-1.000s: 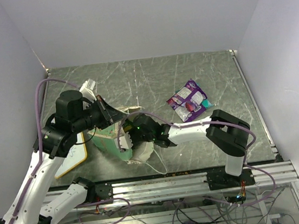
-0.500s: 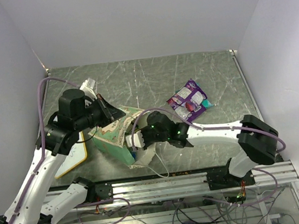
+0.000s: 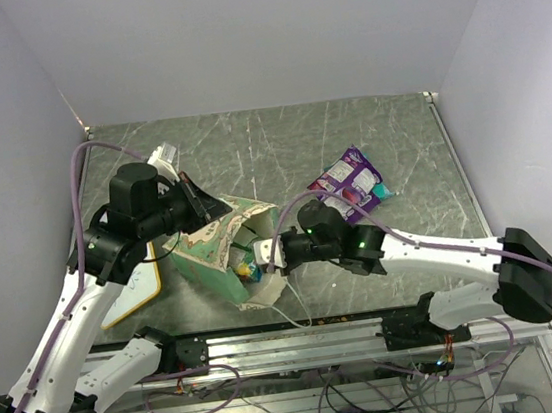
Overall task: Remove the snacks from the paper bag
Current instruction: Take out the snack from the paper bag, then place the snack at the center of the board.
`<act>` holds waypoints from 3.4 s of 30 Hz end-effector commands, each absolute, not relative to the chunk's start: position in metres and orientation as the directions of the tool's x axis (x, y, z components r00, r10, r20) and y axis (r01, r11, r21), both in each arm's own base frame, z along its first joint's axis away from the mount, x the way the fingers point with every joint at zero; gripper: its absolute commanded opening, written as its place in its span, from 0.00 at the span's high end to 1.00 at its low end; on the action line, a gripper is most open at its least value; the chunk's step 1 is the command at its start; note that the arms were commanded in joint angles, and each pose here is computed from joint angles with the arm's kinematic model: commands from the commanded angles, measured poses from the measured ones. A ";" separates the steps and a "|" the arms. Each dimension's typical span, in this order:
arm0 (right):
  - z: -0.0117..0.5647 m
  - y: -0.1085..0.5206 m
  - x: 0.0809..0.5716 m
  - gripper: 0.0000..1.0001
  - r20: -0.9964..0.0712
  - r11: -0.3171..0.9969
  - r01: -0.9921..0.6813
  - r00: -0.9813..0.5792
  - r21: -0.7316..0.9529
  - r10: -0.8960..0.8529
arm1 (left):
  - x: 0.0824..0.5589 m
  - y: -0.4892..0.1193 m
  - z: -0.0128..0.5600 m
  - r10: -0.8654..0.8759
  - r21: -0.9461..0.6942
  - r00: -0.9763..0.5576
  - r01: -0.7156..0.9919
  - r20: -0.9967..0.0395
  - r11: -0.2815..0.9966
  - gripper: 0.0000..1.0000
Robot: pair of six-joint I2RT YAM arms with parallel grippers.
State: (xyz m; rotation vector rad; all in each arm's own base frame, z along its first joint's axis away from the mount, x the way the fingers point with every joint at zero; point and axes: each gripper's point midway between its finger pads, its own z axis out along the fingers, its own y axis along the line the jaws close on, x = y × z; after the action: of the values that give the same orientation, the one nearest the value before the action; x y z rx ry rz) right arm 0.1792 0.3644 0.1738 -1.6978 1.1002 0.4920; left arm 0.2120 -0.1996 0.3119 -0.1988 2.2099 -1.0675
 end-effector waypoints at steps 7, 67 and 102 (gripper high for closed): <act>0.206 0.327 0.128 1.00 -0.792 -0.196 -0.892 0.453 -0.408 -0.409 | 0.223 -0.205 0.317 -0.395 -0.740 -0.758 0.167 -0.519 0.652 0.93; 0.099 0.134 0.390 1.00 -0.620 0.856 -0.294 -0.594 -0.426 -0.513 | 0.217 -0.183 0.333 -0.386 -0.687 -0.716 0.177 -0.581 0.705 0.93; 0.252 0.309 0.176 0.31 -0.949 0.165 -0.959 0.185 -0.231 -0.255 | 0.233 -0.199 0.323 -0.382 -0.710 -0.737 0.186 -0.558 0.679 0.93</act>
State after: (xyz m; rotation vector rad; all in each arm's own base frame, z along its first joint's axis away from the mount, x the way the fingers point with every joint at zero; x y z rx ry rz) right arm 0.1905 0.2789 0.2043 -1.2595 1.5668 0.6648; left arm 0.2240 -0.1967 0.3128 -0.1506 2.2183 -1.0117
